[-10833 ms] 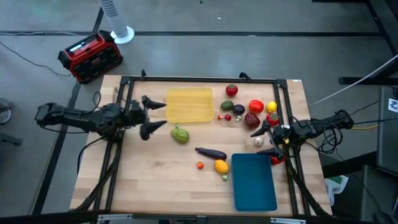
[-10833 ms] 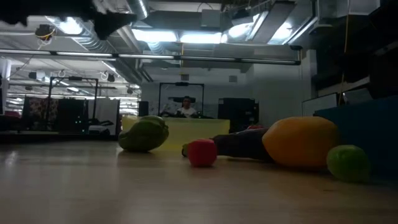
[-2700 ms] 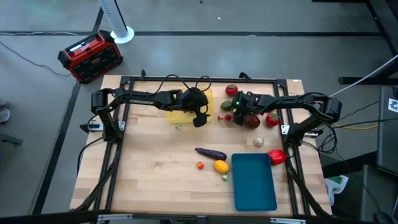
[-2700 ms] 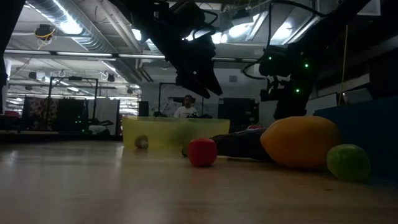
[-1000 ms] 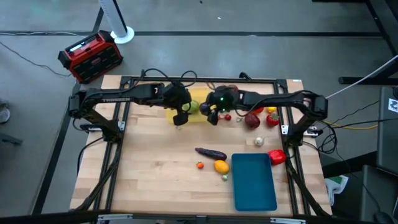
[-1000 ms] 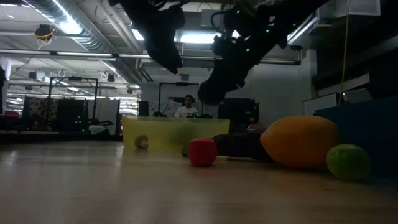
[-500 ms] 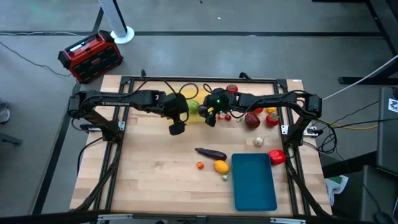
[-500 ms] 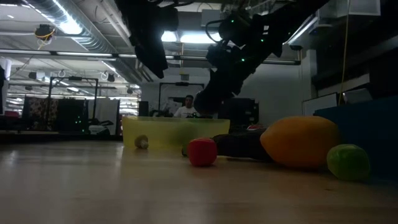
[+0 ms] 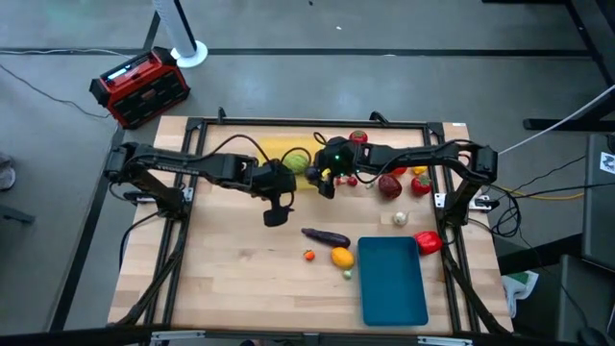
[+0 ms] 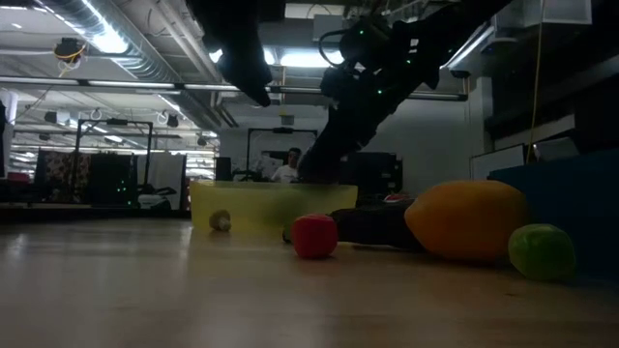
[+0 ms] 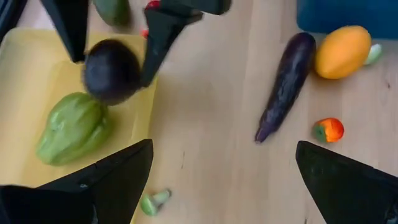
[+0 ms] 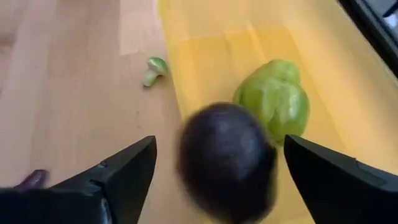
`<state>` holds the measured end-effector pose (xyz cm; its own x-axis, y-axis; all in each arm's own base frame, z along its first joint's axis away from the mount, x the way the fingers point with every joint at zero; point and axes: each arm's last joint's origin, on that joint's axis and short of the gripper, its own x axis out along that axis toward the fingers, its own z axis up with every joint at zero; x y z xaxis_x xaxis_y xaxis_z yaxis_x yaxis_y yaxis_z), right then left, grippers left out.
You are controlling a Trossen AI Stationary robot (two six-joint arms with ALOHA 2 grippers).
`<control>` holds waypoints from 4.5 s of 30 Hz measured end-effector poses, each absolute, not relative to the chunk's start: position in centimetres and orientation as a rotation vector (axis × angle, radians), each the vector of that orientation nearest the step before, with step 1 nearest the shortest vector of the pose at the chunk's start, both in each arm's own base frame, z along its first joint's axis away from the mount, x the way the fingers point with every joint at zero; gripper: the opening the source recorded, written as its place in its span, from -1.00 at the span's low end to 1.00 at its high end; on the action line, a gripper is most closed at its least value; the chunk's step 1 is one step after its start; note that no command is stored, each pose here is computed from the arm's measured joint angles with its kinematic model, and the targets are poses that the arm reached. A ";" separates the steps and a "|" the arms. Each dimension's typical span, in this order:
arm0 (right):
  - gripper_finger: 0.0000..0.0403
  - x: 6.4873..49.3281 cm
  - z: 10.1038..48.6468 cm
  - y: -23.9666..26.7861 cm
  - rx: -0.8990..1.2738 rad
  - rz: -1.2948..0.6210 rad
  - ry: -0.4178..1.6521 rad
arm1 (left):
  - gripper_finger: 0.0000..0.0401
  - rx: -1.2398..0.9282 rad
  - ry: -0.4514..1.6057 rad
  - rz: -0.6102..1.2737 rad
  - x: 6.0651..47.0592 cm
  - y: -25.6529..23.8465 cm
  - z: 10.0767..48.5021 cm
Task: Sort produce into baskets
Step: Put the violet plum into the yellow bin, then put the violet eggplant into the yellow bin, then put the yellow lemon into the blue bin
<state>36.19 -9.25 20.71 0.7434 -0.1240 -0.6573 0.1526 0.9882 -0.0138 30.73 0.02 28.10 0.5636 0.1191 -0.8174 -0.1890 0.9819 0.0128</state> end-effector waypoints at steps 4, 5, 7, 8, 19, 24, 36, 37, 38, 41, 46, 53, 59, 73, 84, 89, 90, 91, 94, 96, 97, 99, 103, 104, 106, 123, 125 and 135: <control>0.82 36.2 20.7 -9.4 0.027 -0.191 0.722 | 0.94 -0.091 0.952 0.179 30.8 -0.4 28.1; 0.83 36.2 20.7 -9.4 0.027 -0.191 0.722 | 0.94 -0.097 0.948 0.180 30.8 -0.5 28.1; 0.84 36.2 20.7 -9.4 0.027 -0.191 0.722 | 0.94 -0.103 0.946 0.179 30.8 -0.7 28.1; 0.84 36.2 20.7 -9.4 0.027 -0.191 0.722 | 0.94 -0.104 0.945 0.176 30.9 -0.9 28.0; 0.83 36.0 25.0 -9.4 0.018 -0.210 0.796 | 0.94 -0.024 0.905 0.072 34.3 -3.8 24.9; 0.83 34.9 30.1 -9.3 -0.041 -0.250 0.846 | 0.94 0.004 0.915 0.043 35.8 -4.7 22.6; 0.82 28.9 39.3 -7.7 -0.034 -0.271 0.729 | 0.87 0.019 0.879 0.008 39.3 -5.7 17.1; 0.82 28.4 39.6 -7.6 -0.013 -0.269 0.729 | 0.85 0.017 0.877 0.004 39.4 -5.8 16.7; 0.82 27.9 39.8 -7.4 -0.001 -0.268 0.735 | 0.83 0.016 0.877 0.000 39.6 -5.9 16.4; 0.82 26.8 40.1 -6.7 0.039 -0.249 0.756 | 0.77 0.024 0.886 -0.005 39.9 -6.0 15.3; 0.82 26.5 40.0 -4.7 0.032 -0.184 0.807 | 0.69 0.030 0.924 -0.004 40.1 -6.0 13.7; 0.82 26.8 38.8 -1.1 0.046 -0.087 0.868 | 0.53 0.034 0.955 -0.003 40.3 -6.0 12.3; 0.82 26.9 36.6 1.7 0.077 -0.033 0.942 | 0.29 0.056 0.947 -0.014 40.3 -6.0 12.5; 0.82 26.6 30.2 5.8 0.144 -0.009 1.065 | -0.28 0.050 0.975 0.009 40.2 -5.0 12.5; 0.82 27.1 28.0 6.2 0.152 0.017 1.016 | -0.22 0.022 0.998 0.070 38.0 -2.1 17.8; 0.82 27.2 27.7 6.2 0.153 0.022 0.997 | -0.21 0.040 0.964 0.125 36.4 0.6 21.5; 0.82 27.2 27.7 6.2 0.153 0.022 0.997 | -0.21 0.041 0.956 0.138 36.0 1.2 22.1; 0.82 27.2 27.7 6.2 0.153 0.022 0.999 | -0.21 0.042 0.950 0.151 35.7 1.9 22.7; 0.82 27.3 27.7 6.2 0.153 0.022 0.995 | -0.21 0.042 0.909 0.201 34.8 4.0 24.4; 0.82 27.3 27.7 6.3 0.154 0.023 0.991 | -0.21 0.039 0.899 0.234 34.2 5.4 25.1; 0.82 27.3 27.7 6.3 0.154 0.023 0.992 | -0.21 0.038 0.893 0.250 33.9 6.1 25.4; 0.82 27.3 27.7 6.3 0.154 0.023 0.992 | -0.21 0.040 0.906 0.278 33.5 7.5 25.5; 0.82 27.3 27.7 6.3 0.154 0.023 0.989 | -0.21 0.035 0.964 0.322 32.5 9.7 25.2; 0.82 27.3 27.7 6.3 0.154 0.024 0.988 | -0.21 0.033 0.981 0.329 32.3 10.2 25.0; 0.82 27.3 27.8 6.3 0.155 0.024 0.985 | -0.21 0.009 1.043 0.328 31.7 10.9 24.4; 0.82 27.4 27.8 6.3 0.156 0.026 0.976 | -0.14 -0.094 1.139 0.363 30.5 12.5 23.5; 0.82 27.4 27.8 6.3 0.156 0.026 0.976 | -0.05 -0.095 1.144 0.362 30.5 12.5 23.4; 0.82 27.6 28.0 6.4 0.186 0.052 0.951 | 0.48 -0.106 1.150 0.368 30.4 12.5 23.4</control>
<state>27.64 6.42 27.98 0.5807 0.1263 -0.8043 0.0374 0.9827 0.1813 30.45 12.50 23.41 0.3564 0.2302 -0.9055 -0.3379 0.9353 0.1048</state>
